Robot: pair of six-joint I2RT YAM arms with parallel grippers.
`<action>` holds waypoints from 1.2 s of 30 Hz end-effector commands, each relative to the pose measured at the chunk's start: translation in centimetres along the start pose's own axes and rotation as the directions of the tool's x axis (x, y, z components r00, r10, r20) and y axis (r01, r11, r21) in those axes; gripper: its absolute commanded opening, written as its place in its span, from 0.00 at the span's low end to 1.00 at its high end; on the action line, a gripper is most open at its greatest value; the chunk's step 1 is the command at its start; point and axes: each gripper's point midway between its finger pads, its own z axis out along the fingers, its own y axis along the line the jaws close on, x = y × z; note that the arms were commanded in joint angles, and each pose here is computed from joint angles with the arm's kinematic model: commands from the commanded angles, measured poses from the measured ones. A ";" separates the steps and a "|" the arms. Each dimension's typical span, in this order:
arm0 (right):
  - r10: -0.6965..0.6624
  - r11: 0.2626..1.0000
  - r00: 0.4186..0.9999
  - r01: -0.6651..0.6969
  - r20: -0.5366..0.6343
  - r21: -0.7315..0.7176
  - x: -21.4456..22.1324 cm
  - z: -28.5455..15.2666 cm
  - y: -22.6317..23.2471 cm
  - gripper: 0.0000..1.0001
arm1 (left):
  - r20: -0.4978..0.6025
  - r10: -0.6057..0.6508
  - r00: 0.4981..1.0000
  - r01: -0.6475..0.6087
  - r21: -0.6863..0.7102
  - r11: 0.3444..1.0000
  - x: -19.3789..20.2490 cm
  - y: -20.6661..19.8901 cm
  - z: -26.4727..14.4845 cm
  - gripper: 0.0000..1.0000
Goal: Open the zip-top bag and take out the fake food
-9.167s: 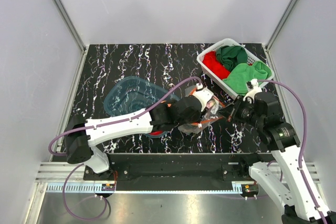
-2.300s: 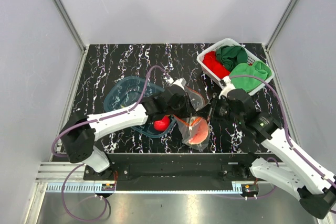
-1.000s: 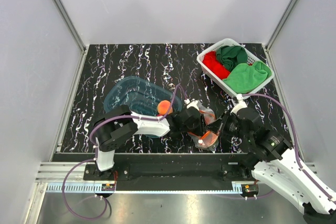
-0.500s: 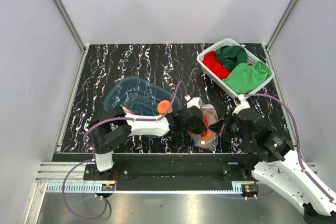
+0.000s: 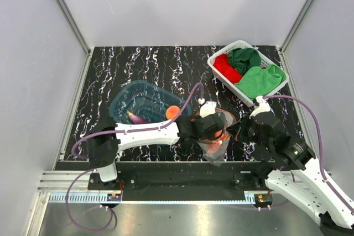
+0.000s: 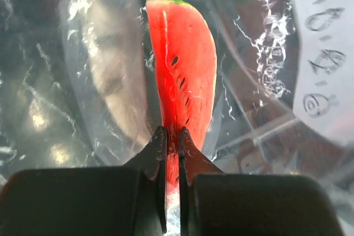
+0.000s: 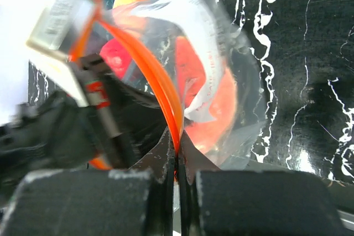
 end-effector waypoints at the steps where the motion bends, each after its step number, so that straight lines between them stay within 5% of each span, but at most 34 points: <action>1: -0.035 0.999 0.998 0.035 0.046 -0.002 -0.9 -0.9 0.0 0.00 | 0.099 -0.056 0.993 0.053 0.040 0.998 -3.2 -0.8 -4.3 0.00; 12: -0.101 0.959 0.989 0.067 -0.109 -0.276 1.6 -0.6 5.0 0.00 | 0.289 0.067 0.955 -0.054 -0.054 0.997 -9.8 -1.6 -7.2 0.00; 26: -0.107 0.989 0.993 0.101 -0.058 -0.106 0.9 0.0 1.7 0.00 | 0.200 -0.045 0.979 0.017 0.140 0.990 -10.3 -3.0 -13.1 0.00; 31: -0.074 0.997 0.996 0.074 -0.048 -0.006 0.6 0.5 0.2 0.00 | 0.291 -0.114 0.950 -0.001 0.366 0.931 -12.1 -4.0 -19.0 0.00; 36: -0.051 0.997 0.998 0.050 0.035 0.052 -1.4 -0.3 -0.3 0.00 | 0.377 -0.082 0.922 -0.035 0.292 0.956 -12.8 0.5 -22.1 0.00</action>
